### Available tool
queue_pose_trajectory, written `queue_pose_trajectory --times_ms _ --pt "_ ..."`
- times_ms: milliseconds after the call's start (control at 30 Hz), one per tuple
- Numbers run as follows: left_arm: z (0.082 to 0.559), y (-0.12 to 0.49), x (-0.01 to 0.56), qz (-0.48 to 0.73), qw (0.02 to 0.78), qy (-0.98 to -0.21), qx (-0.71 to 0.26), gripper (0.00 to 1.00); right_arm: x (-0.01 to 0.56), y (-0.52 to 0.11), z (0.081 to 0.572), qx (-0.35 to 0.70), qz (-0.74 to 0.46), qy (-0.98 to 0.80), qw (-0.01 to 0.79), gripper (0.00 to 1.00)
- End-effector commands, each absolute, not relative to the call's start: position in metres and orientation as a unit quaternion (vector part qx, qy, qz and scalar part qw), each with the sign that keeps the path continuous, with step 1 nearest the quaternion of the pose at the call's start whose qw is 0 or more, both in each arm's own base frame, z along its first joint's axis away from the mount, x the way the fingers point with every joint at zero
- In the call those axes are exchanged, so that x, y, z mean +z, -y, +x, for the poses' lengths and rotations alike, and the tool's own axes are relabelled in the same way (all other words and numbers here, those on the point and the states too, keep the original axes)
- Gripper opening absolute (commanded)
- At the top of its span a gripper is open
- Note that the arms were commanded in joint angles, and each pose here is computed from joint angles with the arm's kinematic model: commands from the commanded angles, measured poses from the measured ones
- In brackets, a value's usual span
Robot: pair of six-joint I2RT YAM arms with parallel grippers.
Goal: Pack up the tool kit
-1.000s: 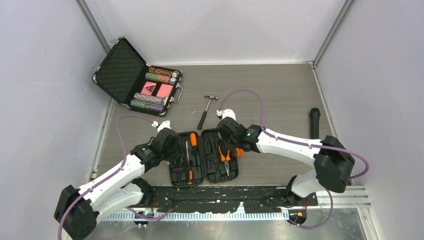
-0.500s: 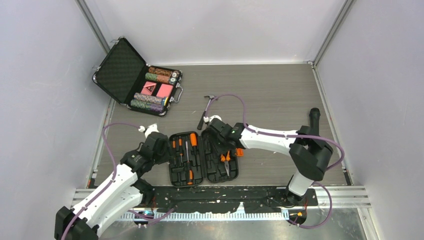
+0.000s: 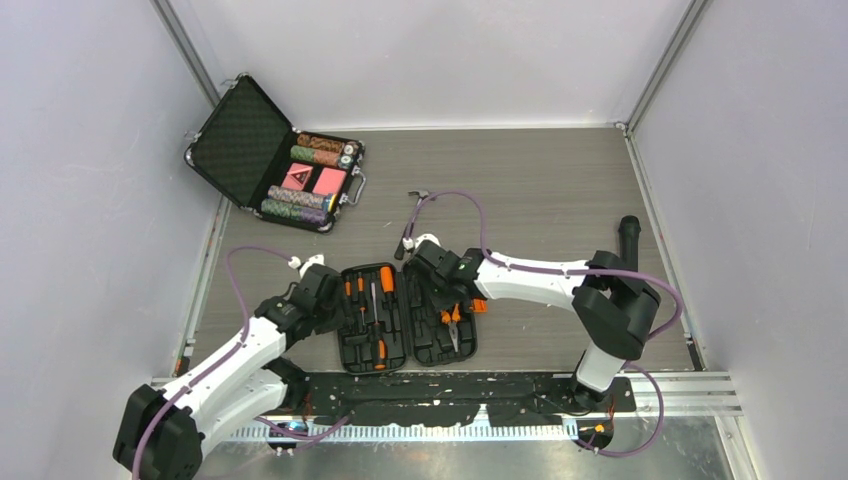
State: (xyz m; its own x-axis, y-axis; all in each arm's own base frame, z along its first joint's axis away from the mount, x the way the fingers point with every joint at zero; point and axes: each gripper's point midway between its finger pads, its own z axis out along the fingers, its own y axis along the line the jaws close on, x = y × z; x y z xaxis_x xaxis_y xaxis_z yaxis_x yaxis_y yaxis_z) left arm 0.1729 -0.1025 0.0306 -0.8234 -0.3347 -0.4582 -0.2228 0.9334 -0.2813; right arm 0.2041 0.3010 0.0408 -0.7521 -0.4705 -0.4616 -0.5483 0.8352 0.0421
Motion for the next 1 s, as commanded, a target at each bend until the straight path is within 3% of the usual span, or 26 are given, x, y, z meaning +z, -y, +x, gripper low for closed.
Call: queue_pose_trajectory --times_ms 0,267,500,867,967 --pt "0.177 0.105 0.031 -0.148 0.263 -0.946 -0.117 0.47 0.049 -0.307 0.211 0.07 -0.305 -0.913 0.261 0.06" --pt "0.175 0.1 0.025 -0.155 0.255 -0.948 -0.11 0.45 0.064 -0.308 0.21 0.055 -0.36 -0.876 0.317 0.05" --pt "0.175 0.101 0.026 -0.156 0.256 -0.947 -0.114 0.45 0.057 -0.324 0.198 0.124 -0.353 -0.871 0.318 0.05" --pt "0.174 0.101 0.029 -0.159 0.26 -0.945 -0.122 0.45 0.066 -0.334 0.211 0.195 -0.228 -0.898 0.322 0.05" --pt "0.174 0.101 0.03 -0.159 0.262 -0.944 -0.123 0.45 0.075 -0.327 0.212 0.202 -0.21 -0.9 0.325 0.13"
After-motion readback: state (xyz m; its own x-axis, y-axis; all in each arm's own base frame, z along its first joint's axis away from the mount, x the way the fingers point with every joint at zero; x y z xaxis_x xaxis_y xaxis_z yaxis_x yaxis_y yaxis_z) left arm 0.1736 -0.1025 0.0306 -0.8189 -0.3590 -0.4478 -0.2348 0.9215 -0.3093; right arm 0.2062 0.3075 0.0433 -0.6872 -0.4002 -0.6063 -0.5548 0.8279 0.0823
